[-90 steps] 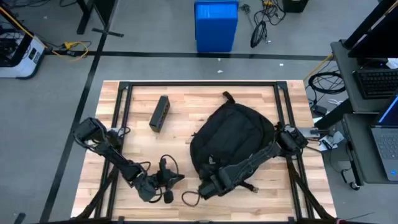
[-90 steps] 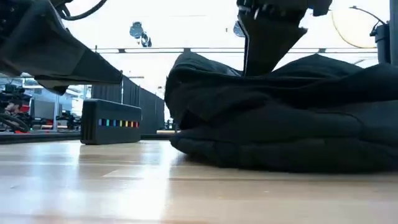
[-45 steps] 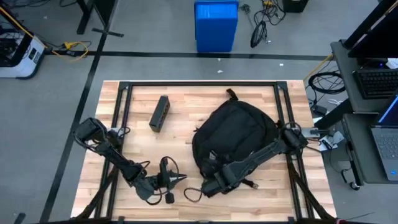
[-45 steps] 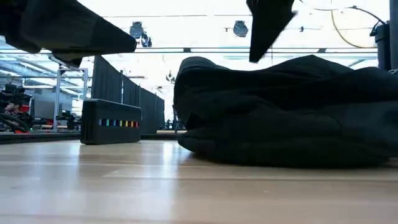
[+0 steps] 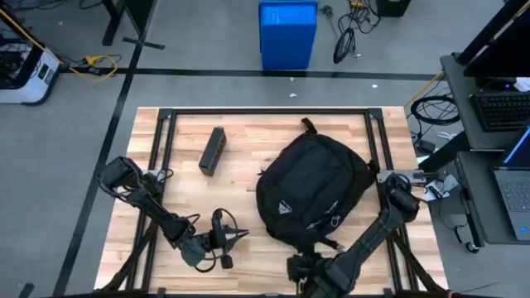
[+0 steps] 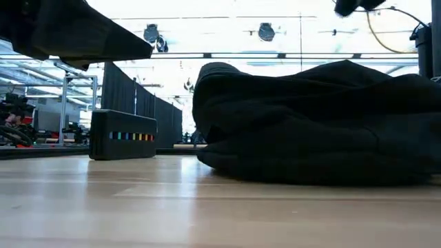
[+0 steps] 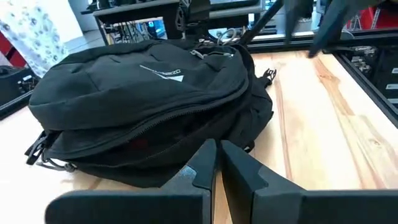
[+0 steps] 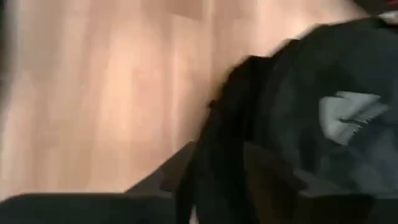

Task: Unpack backpack
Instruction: Remove the black calculator from the black backpack

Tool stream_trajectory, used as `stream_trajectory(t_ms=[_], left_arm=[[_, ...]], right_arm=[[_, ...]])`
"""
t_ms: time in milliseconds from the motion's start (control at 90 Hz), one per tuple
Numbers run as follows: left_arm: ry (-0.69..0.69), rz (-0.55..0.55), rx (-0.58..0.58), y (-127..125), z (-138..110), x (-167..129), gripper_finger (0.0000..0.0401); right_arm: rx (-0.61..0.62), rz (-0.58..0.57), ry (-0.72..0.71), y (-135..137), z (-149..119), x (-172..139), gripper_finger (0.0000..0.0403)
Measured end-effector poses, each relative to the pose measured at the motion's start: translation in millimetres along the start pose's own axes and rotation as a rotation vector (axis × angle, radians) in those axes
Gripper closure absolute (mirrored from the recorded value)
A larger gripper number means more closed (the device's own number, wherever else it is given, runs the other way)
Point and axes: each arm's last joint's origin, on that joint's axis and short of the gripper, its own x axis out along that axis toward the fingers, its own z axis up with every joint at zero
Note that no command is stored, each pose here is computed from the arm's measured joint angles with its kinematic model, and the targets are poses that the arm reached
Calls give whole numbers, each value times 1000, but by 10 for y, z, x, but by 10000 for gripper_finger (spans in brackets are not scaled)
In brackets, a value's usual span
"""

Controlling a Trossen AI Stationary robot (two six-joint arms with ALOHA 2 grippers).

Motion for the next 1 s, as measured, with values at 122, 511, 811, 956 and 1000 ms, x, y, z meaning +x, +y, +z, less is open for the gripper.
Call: stream_trajectory(t_ms=[122,511,811,956,1000], left_arm=[[-1,-19,61,-28,-3,-33,391],[-18,-63,127,-111,50,-89,391],[-21,-42,194,-86,89,-26,391],[-10,11,257,21,108,112,391],[-6,35,270,68,130,179,391]], right_arm=[[-38,-130,-19,-7,-129,109,212],[11,-198,41,-194,-133,519,129],[100,-269,166,-536,-80,784,253],[39,-287,210,-580,-112,770,382],[41,-284,209,-592,-112,743,387]])
